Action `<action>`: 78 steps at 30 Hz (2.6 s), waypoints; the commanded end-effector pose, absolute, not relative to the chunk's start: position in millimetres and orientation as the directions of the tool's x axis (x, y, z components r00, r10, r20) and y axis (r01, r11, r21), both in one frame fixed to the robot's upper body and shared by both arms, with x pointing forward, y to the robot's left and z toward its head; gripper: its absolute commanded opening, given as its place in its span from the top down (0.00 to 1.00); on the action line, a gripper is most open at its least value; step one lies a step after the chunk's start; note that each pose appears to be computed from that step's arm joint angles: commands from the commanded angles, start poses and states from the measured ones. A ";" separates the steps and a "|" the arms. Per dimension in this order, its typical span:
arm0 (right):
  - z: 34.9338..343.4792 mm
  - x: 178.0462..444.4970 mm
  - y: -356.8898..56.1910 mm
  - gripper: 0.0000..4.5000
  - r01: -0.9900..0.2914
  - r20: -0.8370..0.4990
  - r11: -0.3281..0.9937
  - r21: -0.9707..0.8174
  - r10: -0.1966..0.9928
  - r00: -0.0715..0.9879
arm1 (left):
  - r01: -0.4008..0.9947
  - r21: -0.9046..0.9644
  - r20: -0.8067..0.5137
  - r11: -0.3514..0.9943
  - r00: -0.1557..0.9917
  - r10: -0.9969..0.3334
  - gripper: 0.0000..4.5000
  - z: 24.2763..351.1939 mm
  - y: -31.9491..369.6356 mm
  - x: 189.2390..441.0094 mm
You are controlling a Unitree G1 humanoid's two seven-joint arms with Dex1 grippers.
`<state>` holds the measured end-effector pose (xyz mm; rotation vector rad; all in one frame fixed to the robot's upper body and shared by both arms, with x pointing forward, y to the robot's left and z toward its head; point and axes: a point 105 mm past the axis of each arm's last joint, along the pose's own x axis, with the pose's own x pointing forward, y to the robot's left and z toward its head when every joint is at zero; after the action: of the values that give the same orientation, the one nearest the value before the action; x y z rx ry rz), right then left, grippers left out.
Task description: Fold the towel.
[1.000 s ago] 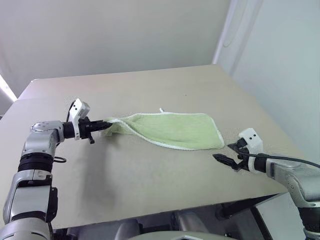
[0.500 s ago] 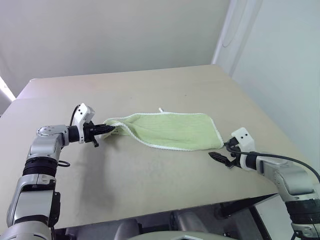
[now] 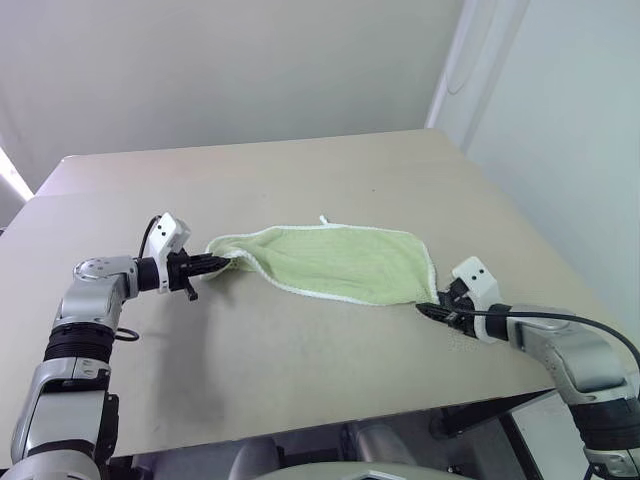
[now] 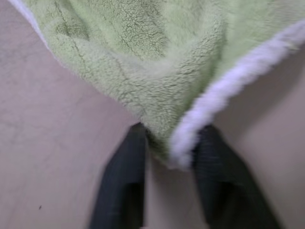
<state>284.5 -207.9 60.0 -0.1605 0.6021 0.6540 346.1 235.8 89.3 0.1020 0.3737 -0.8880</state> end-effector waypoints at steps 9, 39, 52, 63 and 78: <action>171.1 319.8 -193.7 0.99 -0.607 -0.212 0.758 0.241 0.651 0.729 | 0.757 -0.007 -0.317 0.653 0.618 -0.719 1.00 108.1 244.6 350.1; 235.6 389.0 -190.1 0.99 -0.560 -0.209 0.748 0.356 0.648 0.732 | 0.543 0.268 0.012 0.796 0.824 -0.566 1.00 231.6 279.5 410.8; 160.4 293.9 -172.1 0.99 -0.549 -0.463 0.648 0.528 0.762 0.453 | 0.794 0.152 -0.428 0.588 0.589 -0.685 1.00 133.4 309.8 295.2; 126.6 196.4 -174.8 0.99 -0.541 -0.531 0.521 0.660 0.833 0.154 | 0.799 0.104 -0.586 0.593 0.531 -0.612 1.00 113.4 335.6 245.0; 129.8 239.0 -175.9 0.99 -0.412 -0.420 0.518 0.749 0.853 0.309 | 0.739 -0.074 -0.361 0.670 0.606 -0.709 1.00 144.2 306.5 278.3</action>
<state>235.7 -177.1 120.0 0.5515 0.9442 0.8773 271.9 306.1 125.6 0.1167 0.4406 -0.8586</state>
